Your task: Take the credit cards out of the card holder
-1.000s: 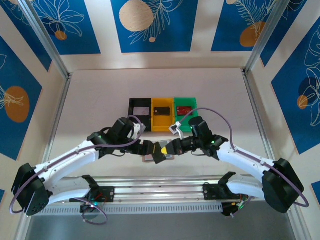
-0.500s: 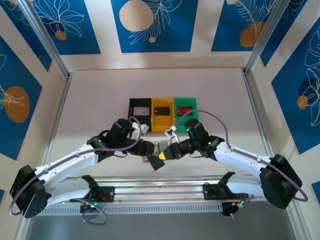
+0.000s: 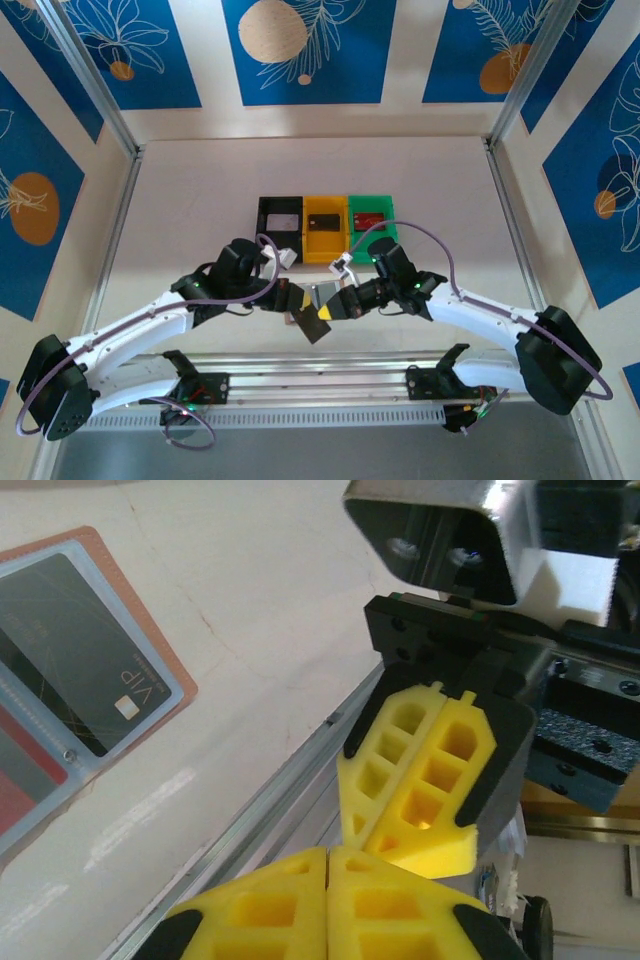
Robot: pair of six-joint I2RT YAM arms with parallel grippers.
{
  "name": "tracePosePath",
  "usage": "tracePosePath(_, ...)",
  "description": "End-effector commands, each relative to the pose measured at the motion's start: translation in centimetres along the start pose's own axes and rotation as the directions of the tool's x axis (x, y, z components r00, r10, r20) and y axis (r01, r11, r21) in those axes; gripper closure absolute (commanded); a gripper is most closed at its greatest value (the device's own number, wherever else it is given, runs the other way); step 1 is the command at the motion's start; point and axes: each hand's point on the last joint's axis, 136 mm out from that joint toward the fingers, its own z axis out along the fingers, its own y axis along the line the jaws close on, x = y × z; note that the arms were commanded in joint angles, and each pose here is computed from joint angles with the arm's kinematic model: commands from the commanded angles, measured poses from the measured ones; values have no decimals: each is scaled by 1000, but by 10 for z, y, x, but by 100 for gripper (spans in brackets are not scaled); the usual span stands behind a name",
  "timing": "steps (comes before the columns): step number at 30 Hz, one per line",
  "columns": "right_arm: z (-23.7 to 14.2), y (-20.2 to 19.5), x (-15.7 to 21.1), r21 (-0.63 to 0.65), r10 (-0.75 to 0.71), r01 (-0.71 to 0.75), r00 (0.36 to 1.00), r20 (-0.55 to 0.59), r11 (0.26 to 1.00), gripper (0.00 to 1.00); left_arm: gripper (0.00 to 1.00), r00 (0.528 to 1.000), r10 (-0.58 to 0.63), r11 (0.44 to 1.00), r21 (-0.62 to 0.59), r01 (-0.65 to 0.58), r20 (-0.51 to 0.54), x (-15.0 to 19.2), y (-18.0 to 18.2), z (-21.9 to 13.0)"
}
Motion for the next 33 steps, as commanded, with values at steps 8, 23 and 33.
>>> tracePosePath(8, -20, -4, -25, 46, 25, -30, 993, 116, 998, 78, 100, 991, -44, 995, -87, 56, 129, -14, 12, -15)
tracePosePath(23, -2, 5, -14, 78, -59, 36, 949, 311, 996, 42, 100, 865, -251, 963, 22, 269, 435, -41, 22, -41)
tracePosePath(33, 24, 2, -23, 84, -28, 0, 945, 327, 997, 44, 100, 818, -294, 953, 87, 290, 494, -41, 23, -53)
